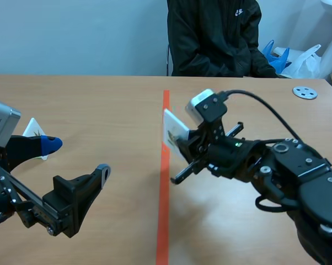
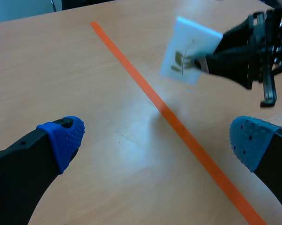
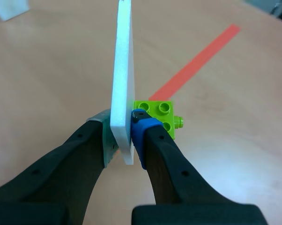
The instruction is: Sort the leaf by its shape. The table is split by an orange tape line. A compound leaf with several leaflets goes to the left side, a simple leaf with one blade goes to the right side. Return to the home posture when a red brick is placed on the table.
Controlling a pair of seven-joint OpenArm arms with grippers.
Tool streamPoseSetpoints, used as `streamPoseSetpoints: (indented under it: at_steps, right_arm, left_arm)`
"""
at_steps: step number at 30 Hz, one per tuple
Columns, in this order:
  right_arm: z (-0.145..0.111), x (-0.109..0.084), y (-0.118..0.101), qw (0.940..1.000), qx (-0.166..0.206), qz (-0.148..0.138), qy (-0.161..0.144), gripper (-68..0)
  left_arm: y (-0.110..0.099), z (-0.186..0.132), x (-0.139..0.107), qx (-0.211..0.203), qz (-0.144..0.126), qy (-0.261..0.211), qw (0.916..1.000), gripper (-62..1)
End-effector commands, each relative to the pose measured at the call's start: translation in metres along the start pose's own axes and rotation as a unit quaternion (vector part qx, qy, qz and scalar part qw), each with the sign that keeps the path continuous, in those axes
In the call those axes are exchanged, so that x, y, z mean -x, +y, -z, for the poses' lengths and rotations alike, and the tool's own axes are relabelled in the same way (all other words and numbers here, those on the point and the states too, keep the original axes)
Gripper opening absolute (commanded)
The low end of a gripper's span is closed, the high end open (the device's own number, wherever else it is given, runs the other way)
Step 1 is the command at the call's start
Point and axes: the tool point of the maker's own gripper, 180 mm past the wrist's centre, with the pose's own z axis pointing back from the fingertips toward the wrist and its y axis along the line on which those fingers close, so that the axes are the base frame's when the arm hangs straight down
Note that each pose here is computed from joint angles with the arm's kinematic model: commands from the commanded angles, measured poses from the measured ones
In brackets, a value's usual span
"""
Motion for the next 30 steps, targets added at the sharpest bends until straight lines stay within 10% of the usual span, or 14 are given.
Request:
streamPoseSetpoints:
  at_steps: [1, 10, 30]
  right_arm:
    - [-0.005, -0.018, -0.016, 0.9994, 0.021, 0.005, -0.027, -64.2]
    - [-0.063, -0.024, -0.106, 0.9811, 0.147, 0.116, -0.050, -64.2]
    - [-0.114, 0.035, -0.230, 0.9271, 0.334, 0.170, -0.015, -64.2]
  left_arm:
    - [-0.002, 0.001, -0.012, 0.003, 0.000, -0.020, 0.9998, 1.4]
    - [-0.003, 0.001, -0.012, 0.006, -0.001, -0.020, 0.9998, 1.4]
    - [-0.004, 0.001, -0.012, 0.008, -0.001, -0.020, 0.9998, 1.4]
